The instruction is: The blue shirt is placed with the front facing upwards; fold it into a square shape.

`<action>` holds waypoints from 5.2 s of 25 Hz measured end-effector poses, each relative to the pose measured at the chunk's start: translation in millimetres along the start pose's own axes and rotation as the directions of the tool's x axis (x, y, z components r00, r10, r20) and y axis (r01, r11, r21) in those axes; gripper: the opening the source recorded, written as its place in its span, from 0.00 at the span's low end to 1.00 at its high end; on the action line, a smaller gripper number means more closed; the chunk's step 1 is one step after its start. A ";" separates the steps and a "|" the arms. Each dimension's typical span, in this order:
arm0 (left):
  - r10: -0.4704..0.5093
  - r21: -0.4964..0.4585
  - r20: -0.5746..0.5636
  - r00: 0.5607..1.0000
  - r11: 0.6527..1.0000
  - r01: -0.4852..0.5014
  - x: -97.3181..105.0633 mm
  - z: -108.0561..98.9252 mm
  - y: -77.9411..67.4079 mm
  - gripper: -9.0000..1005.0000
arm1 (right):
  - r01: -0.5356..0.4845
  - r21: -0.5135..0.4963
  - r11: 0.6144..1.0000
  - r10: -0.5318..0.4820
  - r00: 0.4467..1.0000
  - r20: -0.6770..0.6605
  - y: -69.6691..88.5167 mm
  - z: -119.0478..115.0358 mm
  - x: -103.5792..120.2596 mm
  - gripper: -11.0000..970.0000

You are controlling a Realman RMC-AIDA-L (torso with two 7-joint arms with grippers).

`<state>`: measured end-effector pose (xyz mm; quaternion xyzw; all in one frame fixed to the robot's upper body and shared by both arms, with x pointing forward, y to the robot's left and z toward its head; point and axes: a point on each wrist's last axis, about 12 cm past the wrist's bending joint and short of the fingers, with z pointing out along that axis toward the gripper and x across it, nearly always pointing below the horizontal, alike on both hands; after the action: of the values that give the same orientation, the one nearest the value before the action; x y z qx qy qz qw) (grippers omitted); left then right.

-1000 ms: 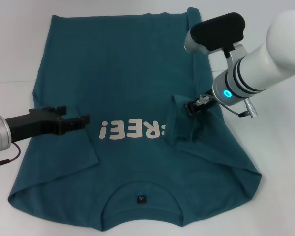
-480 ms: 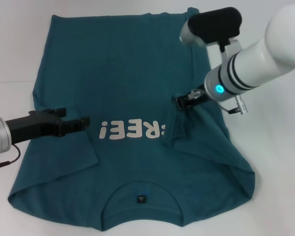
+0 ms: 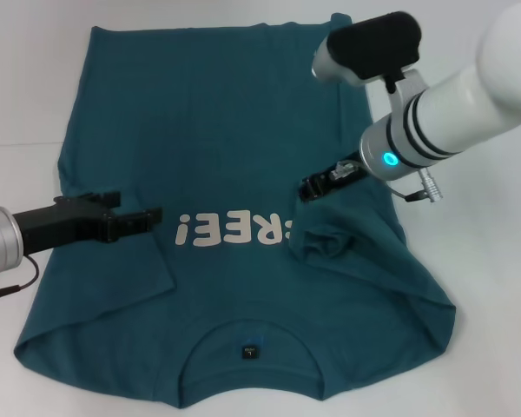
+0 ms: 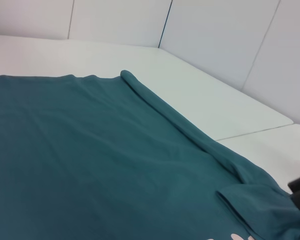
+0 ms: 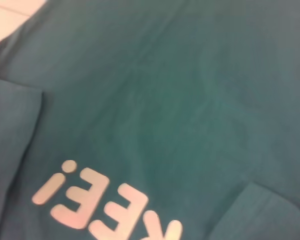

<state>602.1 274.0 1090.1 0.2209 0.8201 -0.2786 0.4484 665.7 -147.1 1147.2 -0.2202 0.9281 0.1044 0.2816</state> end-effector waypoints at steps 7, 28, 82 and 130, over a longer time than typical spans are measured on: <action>0.001 0.003 -0.003 1.000 1.000 -0.001 0.6 -0.3 -0.3 0.88 | 0.376 -0.045 0.926 -0.377 0.925 -0.042 11.6 -14.4 14.2 0.46; -0.025 0.000 -0.007 1.000 1.000 0.025 8.0 -5.9 1.3 0.89 | 0.791 -0.039 0.611 -0.785 0.599 -0.159 41.9 -3.9 25.6 0.51; -0.035 -0.013 -0.002 0.999 0.999 0.035 10.2 -10.0 4.2 0.88 | 0.834 -0.018 0.551 -0.825 0.542 -0.163 53.5 6.2 26.0 0.01; -0.047 0.020 -0.006 0.999 0.999 0.047 13.5 -14.6 0.9 0.88 | 0.575 -0.191 0.796 -0.605 0.772 -0.196 27.2 -39.8 55.4 0.37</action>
<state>586.9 285.7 1084.8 0.2069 0.8234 -0.2966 0.4373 592.7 -155.1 1150.2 -0.5282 0.8313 0.0382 0.1687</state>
